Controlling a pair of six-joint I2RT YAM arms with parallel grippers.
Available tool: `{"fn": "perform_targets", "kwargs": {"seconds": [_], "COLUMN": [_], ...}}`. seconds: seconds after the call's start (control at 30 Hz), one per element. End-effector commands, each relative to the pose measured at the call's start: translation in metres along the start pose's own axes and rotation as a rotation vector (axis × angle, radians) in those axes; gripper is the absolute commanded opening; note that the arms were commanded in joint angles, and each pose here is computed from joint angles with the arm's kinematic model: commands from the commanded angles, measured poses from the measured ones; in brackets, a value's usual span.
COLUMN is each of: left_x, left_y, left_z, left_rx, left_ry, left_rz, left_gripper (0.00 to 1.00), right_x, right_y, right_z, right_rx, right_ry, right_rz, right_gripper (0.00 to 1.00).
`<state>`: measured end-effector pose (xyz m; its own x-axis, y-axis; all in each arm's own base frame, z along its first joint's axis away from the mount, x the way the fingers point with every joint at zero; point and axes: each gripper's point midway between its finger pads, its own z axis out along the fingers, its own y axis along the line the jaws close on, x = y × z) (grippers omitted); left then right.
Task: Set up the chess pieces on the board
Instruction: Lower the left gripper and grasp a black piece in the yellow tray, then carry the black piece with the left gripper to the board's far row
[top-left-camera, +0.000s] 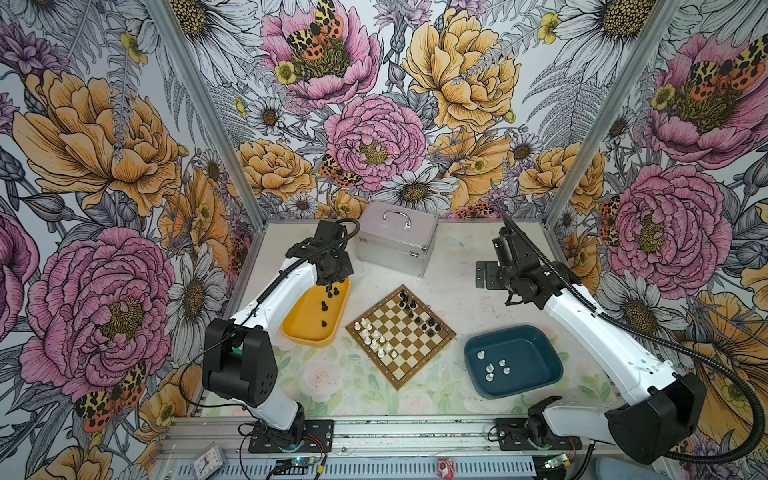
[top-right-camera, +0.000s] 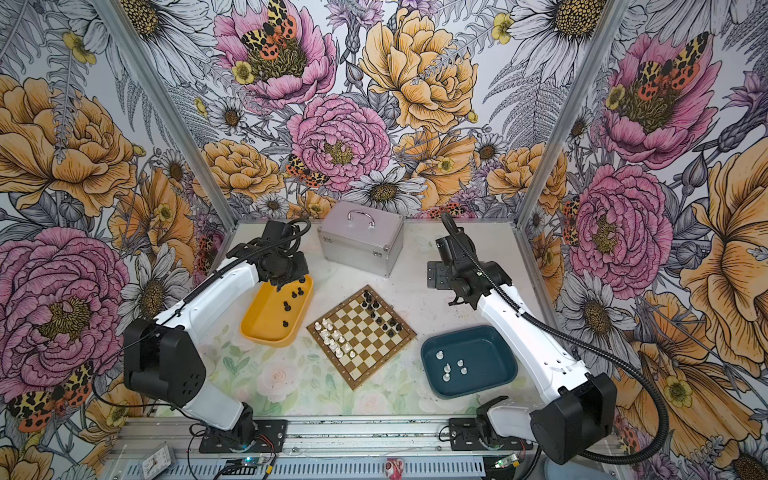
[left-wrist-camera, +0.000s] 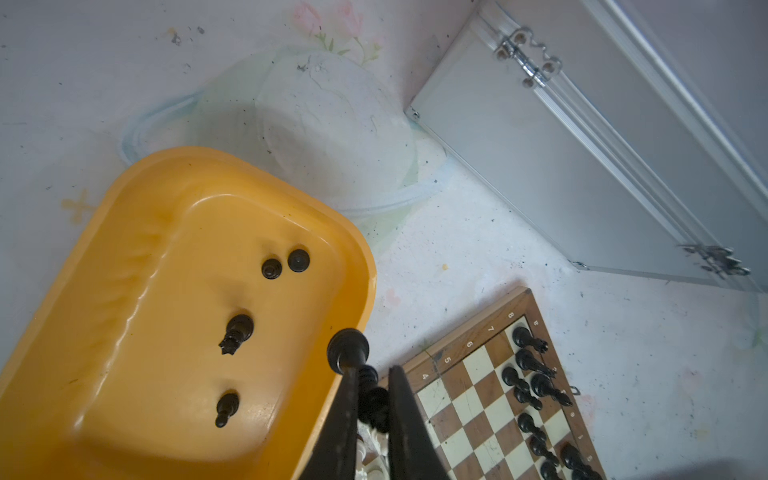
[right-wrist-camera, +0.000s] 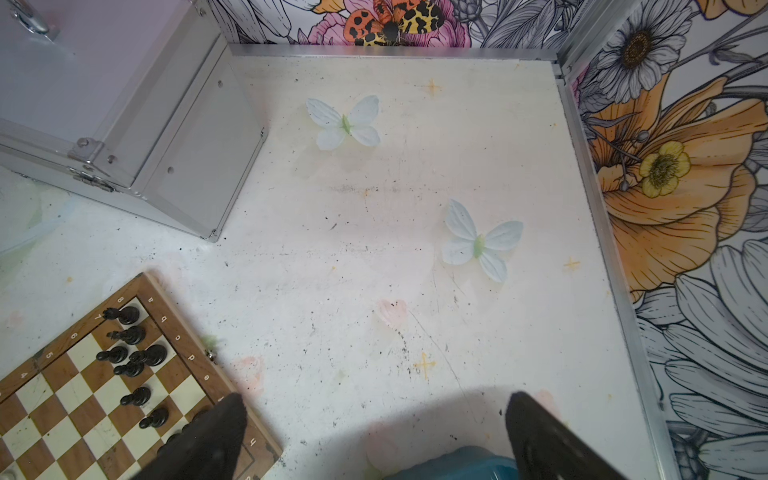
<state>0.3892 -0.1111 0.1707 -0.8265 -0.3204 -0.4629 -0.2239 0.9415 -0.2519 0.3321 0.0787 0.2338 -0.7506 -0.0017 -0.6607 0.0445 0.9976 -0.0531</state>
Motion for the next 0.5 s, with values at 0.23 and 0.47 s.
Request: {"fn": "perform_targets", "kwargs": {"seconds": [0.23,0.47], "left_x": [0.016,0.040], "left_y": [-0.073,-0.106], "left_z": [-0.023,-0.018], "left_rx": [0.144,0.177], "left_ry": [-0.002,0.035], "left_rz": [0.065,0.131], "left_gripper": [0.14,0.14], "right_x": [0.013,0.032], "right_y": [-0.013,-0.024], "right_z": [-0.021,-0.030], "right_rx": [0.013,0.033], "right_ry": [-0.018,-0.002], "right_rz": [0.031,0.045], "right_gripper": [1.00,1.00]}}
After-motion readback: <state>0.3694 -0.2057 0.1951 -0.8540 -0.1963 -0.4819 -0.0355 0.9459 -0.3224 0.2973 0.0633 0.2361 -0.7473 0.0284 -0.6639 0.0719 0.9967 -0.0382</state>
